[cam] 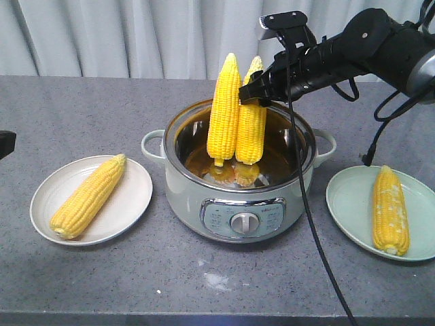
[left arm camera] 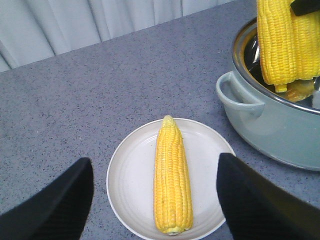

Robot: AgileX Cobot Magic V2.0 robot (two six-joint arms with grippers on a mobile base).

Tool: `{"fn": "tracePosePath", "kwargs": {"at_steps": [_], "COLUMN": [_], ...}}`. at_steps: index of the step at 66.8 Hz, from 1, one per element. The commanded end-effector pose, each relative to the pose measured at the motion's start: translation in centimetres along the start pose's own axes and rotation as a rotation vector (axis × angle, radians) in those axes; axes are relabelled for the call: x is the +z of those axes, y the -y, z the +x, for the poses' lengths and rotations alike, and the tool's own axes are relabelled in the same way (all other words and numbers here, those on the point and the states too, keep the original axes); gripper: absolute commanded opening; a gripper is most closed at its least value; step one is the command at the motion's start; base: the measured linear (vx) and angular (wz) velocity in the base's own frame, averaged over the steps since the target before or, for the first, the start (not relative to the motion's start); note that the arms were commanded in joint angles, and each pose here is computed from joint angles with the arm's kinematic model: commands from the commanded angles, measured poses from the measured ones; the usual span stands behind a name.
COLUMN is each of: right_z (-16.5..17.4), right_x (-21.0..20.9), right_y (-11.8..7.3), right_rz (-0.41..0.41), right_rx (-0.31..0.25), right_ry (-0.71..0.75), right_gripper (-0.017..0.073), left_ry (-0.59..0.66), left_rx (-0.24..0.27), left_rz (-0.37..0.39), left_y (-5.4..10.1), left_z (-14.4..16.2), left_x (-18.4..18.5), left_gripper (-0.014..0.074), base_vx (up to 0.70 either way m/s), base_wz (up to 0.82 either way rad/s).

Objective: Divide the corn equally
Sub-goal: 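Move the right gripper over the pot to the standing corn cobs, then grasp a corn cob with the right gripper and lift it out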

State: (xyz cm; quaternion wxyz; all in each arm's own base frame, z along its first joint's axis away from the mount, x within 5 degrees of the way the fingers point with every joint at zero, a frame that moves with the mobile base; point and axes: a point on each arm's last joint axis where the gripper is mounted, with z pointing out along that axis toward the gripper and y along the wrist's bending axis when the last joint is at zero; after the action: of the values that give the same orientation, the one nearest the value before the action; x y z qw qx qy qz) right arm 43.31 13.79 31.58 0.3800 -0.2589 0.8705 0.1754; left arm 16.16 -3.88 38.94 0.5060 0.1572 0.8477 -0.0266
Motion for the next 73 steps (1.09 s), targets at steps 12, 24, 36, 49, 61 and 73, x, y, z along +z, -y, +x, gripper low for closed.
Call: {"fn": "tracePosePath", "kwargs": {"at_steps": [12, 24, 36, 49, 61, 73], "right_z": [-2.8, -3.6, -4.4, -5.0, -4.9, -3.9], "right_x": [-3.6, -6.0, -9.0, -12.6, -16.4, -20.7], "right_y": [-0.6, -1.1, -2.1, -3.4, -5.2, -7.4], "right_rz": [0.044, 0.084, 0.098, 0.1, 0.072, 0.02], "right_rx": [-0.045, -0.099, -0.131, -0.16, -0.191, -0.165], "right_ry": [0.151, 0.185, 0.229, 0.275, 0.276, 0.242], "right_gripper": [0.014, 0.011, 0.0112, 0.0112, 0.0112, 0.0112], "left_ry": [0.097, 0.097, 0.097, 0.097, 0.097, 0.097], "left_rx": [-0.01, -0.01, -0.01, -0.01, -0.01, -0.01], "left_rz": [-0.004, -0.004, -0.004, -0.004, -0.004, -0.004], "left_y": [-0.1, -0.1, -0.1, -0.1, -0.1, -0.1], "left_z": [-1.3, -1.3, -1.3, -1.3, -1.3, -1.3], "left_x": [-0.8, -0.8, -0.8, -0.8, -0.8, -0.8], "left_gripper": [0.0502, 0.0502, 0.0502, 0.0502, 0.0502, 0.0502], "base_vx": [0.0, 0.0, 0.0, 0.0, 0.0, 0.0], "base_wz": [0.0, 0.0, 0.0, 0.0, 0.0, 0.0]}}
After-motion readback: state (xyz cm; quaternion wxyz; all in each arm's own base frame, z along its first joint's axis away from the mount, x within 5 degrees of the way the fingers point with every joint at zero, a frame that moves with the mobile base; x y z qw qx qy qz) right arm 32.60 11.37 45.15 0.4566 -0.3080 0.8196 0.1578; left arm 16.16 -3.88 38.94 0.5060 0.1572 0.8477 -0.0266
